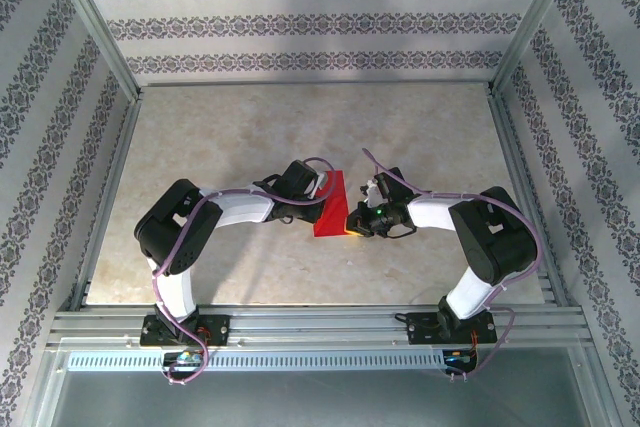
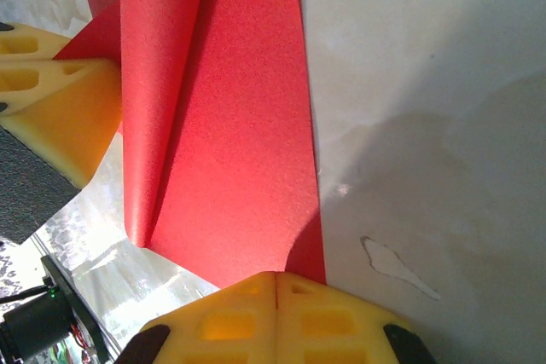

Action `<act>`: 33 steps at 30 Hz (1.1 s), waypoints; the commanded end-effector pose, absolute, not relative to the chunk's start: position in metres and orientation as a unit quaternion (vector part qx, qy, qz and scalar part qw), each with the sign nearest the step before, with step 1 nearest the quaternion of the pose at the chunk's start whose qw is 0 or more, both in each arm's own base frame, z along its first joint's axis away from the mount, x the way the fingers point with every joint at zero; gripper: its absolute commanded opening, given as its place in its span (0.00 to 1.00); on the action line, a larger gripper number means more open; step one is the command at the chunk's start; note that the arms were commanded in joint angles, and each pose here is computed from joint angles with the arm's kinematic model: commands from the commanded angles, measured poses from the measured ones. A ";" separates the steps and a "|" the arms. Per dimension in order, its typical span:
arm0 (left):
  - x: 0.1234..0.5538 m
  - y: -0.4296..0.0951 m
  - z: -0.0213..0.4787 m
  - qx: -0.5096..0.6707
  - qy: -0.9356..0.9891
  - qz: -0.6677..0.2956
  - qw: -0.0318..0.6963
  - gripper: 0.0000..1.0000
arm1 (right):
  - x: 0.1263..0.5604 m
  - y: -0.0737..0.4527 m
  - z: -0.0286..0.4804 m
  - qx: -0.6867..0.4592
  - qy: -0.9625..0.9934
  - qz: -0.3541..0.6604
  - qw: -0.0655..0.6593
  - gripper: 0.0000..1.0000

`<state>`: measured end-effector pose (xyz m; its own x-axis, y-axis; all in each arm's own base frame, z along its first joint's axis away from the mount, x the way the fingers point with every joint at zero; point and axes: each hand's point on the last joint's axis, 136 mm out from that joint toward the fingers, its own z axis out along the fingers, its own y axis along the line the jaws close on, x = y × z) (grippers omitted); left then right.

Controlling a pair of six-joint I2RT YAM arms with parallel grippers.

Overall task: Fold a paper plane with a square sheet of paper (fold left side to right side)
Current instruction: Fold the triangle a second time at the center of the table.

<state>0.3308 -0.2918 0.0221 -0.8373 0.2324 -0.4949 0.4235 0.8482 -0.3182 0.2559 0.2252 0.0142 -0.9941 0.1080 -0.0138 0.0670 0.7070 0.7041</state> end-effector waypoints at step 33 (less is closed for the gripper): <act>0.334 -0.287 0.011 0.189 0.936 -0.201 0.217 0.00 | 0.315 0.275 0.055 0.055 0.892 0.441 0.083 0.00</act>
<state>0.3326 -0.2933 0.0215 -0.8253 0.2502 -0.5063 0.4440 0.8415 -0.3080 0.3028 0.2668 0.0487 -0.9851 0.1564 -0.0715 0.0416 0.6200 0.7835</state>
